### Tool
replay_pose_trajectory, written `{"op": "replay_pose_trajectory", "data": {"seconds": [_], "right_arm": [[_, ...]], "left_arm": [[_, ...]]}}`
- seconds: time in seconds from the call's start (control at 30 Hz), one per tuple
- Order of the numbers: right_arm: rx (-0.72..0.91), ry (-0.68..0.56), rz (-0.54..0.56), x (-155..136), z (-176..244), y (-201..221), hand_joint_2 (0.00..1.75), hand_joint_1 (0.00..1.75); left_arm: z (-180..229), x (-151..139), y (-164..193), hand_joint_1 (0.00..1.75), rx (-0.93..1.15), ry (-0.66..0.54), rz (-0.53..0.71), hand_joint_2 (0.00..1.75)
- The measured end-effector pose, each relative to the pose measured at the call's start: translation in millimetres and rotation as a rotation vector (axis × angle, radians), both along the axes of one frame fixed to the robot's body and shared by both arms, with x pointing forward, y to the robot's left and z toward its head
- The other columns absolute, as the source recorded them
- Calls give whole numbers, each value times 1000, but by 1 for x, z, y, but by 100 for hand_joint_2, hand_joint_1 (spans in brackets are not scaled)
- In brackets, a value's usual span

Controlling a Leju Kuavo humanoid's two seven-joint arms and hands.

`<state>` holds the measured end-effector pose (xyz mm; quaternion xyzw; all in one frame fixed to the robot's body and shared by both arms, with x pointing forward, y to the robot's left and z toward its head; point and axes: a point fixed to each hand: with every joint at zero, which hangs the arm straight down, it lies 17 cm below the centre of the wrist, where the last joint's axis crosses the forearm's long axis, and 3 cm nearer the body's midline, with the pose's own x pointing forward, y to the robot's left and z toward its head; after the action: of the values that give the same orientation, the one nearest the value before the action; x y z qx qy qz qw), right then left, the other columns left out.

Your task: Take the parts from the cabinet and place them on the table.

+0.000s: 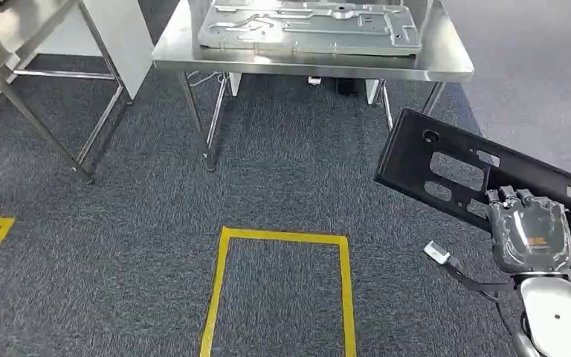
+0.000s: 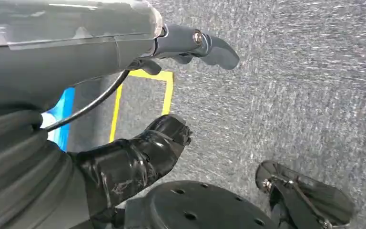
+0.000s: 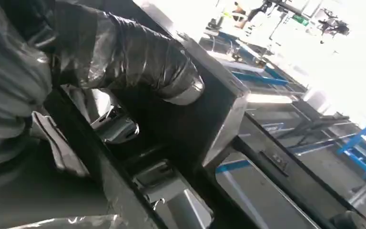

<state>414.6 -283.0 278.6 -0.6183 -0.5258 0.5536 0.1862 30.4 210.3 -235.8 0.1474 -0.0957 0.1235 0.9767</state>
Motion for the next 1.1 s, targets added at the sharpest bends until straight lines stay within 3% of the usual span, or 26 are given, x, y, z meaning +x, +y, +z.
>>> {"op": "replay_pose_trajectory", "data": {"seconds": [0.47,0.93,1.1], "right_arm": [[13,16,-23,10,-6,10,175,175],[-98,132,-31,36,-24,17,175,175],[-132,112,-37,42,-15,10,175,175]], "left_arm": [[0,1,3,0,9,4,-8,175],[-2,1,7,0,6,-1,-32,175],[-2,6,9,0,9,-9,-28,175]]}}
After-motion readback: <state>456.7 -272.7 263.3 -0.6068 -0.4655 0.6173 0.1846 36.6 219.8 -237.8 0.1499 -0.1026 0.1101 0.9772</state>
